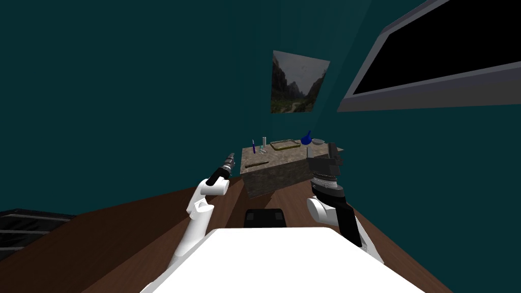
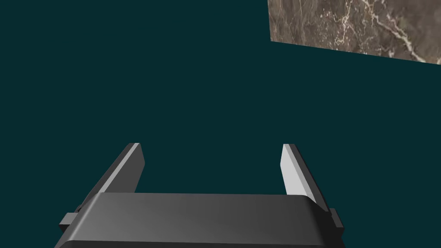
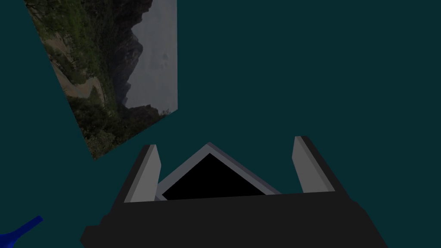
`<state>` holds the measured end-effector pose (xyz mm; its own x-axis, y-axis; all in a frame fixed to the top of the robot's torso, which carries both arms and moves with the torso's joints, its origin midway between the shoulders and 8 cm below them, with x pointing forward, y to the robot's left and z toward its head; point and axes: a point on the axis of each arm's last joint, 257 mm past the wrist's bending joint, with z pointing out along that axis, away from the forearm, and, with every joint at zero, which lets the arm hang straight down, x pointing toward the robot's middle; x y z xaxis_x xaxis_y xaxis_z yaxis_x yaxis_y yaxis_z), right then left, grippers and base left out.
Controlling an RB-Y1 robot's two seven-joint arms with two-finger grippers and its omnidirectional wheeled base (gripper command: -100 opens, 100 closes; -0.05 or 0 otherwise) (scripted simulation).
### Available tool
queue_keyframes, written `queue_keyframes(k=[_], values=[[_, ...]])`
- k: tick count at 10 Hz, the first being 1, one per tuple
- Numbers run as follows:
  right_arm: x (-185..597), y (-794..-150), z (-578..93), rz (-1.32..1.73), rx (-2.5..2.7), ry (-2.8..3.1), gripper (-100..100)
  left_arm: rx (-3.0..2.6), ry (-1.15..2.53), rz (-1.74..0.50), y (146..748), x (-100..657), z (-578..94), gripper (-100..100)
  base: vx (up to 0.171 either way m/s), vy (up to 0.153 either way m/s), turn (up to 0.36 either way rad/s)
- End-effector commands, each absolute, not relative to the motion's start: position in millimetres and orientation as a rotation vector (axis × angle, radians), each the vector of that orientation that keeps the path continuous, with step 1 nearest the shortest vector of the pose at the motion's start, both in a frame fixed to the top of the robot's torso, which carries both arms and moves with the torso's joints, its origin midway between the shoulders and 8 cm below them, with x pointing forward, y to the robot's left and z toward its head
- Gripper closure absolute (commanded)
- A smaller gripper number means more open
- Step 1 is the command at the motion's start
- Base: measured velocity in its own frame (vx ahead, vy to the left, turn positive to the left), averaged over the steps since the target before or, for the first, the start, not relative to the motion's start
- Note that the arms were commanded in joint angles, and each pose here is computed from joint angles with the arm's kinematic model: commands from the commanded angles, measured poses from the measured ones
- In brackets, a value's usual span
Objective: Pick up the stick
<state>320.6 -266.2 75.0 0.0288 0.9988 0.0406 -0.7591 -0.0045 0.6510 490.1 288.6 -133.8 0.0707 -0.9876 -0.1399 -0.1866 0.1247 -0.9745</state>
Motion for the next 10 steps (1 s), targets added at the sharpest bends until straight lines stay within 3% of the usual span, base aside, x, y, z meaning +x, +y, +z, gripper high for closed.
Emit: queue_keyframes(k=[1, 10], values=[[320.6, -266.2, 75.0, 1.485, 0.592, 0.515, 0, -1.305, 1.356, -0.935, 290.4, 487.4, -141.8, -100, 0.014, 0.0, 0.004], [320.6, -266.2, 75.0, 1.485, 0.592, 0.515, 0, -1.501, 1.469, -0.8, 294.5, 484.5, -191.7, -100, 0.034, -0.012, -0.038]])
